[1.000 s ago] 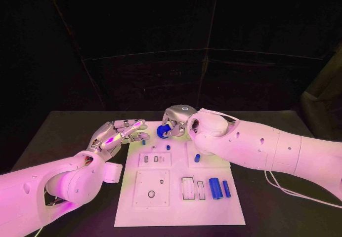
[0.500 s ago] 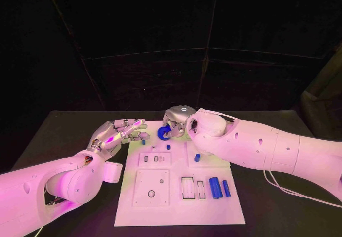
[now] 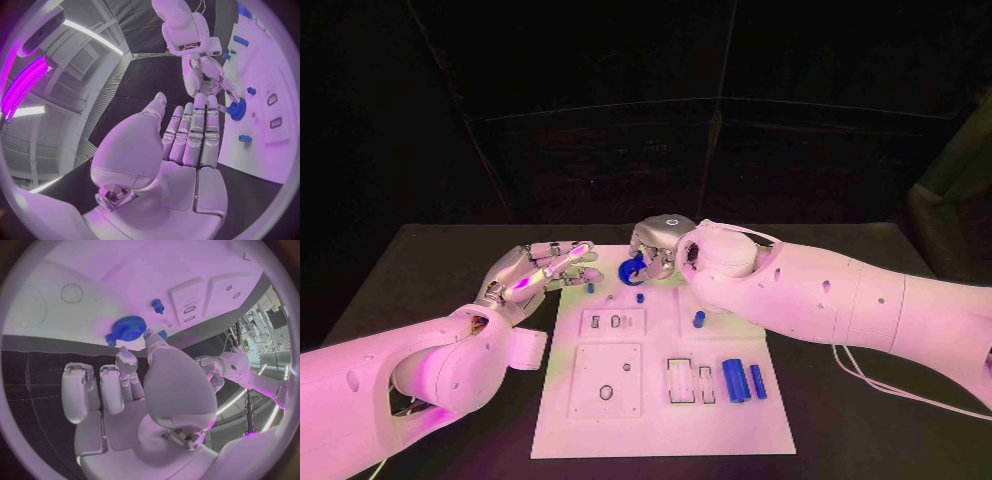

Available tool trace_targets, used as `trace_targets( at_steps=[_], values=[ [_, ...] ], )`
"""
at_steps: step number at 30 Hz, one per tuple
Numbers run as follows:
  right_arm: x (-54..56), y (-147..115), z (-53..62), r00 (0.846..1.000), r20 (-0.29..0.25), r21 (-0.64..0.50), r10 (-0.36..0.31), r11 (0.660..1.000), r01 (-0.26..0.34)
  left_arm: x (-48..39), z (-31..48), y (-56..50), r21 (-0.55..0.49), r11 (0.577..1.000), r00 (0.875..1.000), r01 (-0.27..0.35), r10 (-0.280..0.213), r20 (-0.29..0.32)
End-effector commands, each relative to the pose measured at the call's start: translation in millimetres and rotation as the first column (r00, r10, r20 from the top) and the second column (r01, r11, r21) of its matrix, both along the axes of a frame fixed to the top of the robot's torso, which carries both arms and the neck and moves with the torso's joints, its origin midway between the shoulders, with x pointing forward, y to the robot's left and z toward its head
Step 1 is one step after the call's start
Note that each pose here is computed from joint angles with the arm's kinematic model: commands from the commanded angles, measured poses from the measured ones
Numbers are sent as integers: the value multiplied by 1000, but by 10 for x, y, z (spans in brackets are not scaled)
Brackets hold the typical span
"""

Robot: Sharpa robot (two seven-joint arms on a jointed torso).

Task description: Assemble the parts on the task board

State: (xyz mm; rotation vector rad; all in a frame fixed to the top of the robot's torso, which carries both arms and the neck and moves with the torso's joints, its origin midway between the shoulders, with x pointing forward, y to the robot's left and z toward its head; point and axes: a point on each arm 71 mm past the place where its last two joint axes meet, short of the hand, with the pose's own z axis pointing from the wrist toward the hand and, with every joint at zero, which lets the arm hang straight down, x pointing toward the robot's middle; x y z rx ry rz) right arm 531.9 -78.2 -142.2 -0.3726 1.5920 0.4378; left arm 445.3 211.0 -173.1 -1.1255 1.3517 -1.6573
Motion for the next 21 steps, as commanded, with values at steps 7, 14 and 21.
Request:
trace_targets(
  at_steps=[7, 14, 21],
  values=[
    [-127, -296, 173, 993, 95, 235, 68, 968, -89, 3, 14, 4, -3, 1000, 1000, 12, -12, 8],
    [-222, -872, 211, 995, 32, 377, 93, 921, -98, 6, 15, 29, 0, 1000, 1000, 9, -9, 11],
    [-222, -1479, 203, 999, -15, 421, 51, 906, -41, 15, 13, 33, 3, 1000, 1000, 14, -14, 16]
  ],
)
